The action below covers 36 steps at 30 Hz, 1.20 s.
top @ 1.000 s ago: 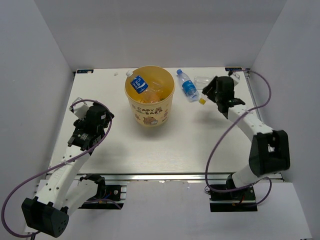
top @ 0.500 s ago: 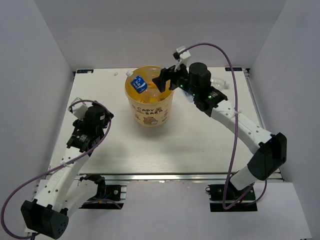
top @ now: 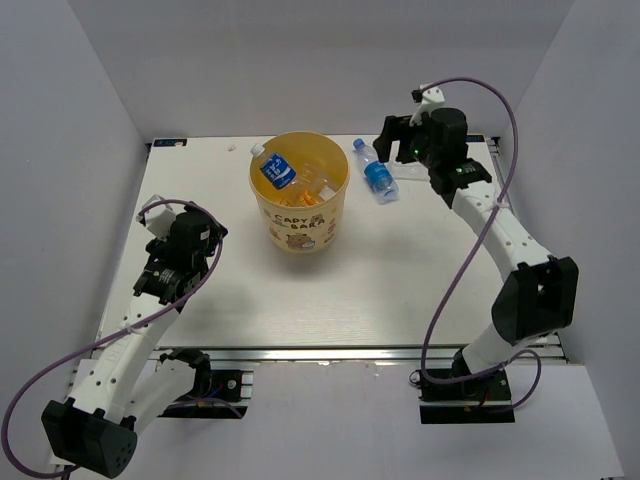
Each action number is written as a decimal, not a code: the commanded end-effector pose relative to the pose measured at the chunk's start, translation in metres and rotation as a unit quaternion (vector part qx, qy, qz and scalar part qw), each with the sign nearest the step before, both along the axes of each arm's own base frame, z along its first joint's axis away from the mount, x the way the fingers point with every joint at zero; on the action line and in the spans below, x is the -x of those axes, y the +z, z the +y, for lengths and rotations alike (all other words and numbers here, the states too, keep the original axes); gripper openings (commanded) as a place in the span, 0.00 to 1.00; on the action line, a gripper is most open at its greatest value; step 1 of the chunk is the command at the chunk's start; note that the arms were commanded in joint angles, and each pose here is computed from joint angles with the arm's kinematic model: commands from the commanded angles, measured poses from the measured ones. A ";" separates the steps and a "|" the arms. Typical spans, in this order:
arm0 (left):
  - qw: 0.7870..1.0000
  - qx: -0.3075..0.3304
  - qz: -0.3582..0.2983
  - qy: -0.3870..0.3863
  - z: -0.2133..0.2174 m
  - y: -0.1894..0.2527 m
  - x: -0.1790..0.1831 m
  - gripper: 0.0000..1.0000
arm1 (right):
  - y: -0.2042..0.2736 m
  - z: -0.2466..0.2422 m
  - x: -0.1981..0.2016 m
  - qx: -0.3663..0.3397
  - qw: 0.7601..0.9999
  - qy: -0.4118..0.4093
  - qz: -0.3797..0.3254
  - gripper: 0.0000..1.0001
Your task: Put the plastic bottles in the bin
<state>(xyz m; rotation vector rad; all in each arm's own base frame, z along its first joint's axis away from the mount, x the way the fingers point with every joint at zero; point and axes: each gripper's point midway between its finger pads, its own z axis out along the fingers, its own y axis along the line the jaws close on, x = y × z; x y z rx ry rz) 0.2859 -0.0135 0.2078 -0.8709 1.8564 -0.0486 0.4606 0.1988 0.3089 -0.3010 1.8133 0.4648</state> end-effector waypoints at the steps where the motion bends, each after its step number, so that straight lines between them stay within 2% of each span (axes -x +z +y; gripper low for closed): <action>1: 1.000 -0.002 -0.002 -0.002 0.000 0.001 -0.001 0.98 | -0.050 -0.020 -0.023 0.031 0.998 -0.027 0.054 0.89; 2: 1.000 -0.003 -0.001 -0.002 -0.001 0.000 -0.001 0.98 | -0.059 -0.022 -0.029 0.046 0.997 -0.021 0.059 0.89; 3: 1.000 -0.003 -0.001 -0.003 -0.001 0.000 -0.002 0.98 | -0.091 -0.025 -0.037 0.064 0.993 -0.026 0.093 0.89; 5: 1.000 -0.004 0.002 -0.002 -0.001 -0.001 -0.002 0.98 | -0.099 -0.027 -0.053 0.084 0.991 -0.034 0.100 0.89; 9: 1.000 -0.008 0.007 0.000 0.000 -0.003 -0.002 0.98 | -0.151 -0.023 -0.079 0.116 0.982 -0.032 0.145 0.89; 16: 1.000 -0.012 0.011 0.006 0.002 -0.005 -0.002 0.98 | -0.189 -0.034 -0.107 0.149 0.973 -0.076 0.160 0.89; 23: 1.000 -0.014 0.013 0.011 0.004 -0.004 -0.002 0.98 | -0.234 -0.028 -0.117 0.168 0.967 -0.051 0.185 0.89; 28: 1.000 -0.013 0.009 0.014 0.005 -0.004 -0.002 0.98 | -0.246 -0.025 -0.125 0.163 0.965 -0.055 0.197 0.88; 31: 1.000 -0.011 0.009 0.018 0.005 -0.004 -0.003 0.98 | -0.247 -0.024 -0.124 0.161 0.964 -0.054 0.203 0.73; 34: 1.000 -0.002 0.009 0.017 0.001 -0.009 -0.007 0.98 | -0.236 -0.024 -0.118 0.144 0.966 -0.061 0.207 0.44; 36: 1.000 0.001 0.019 0.007 -0.004 -0.011 -0.012 0.98 | -0.209 -0.024 -0.116 0.136 0.971 -0.064 0.188 0.37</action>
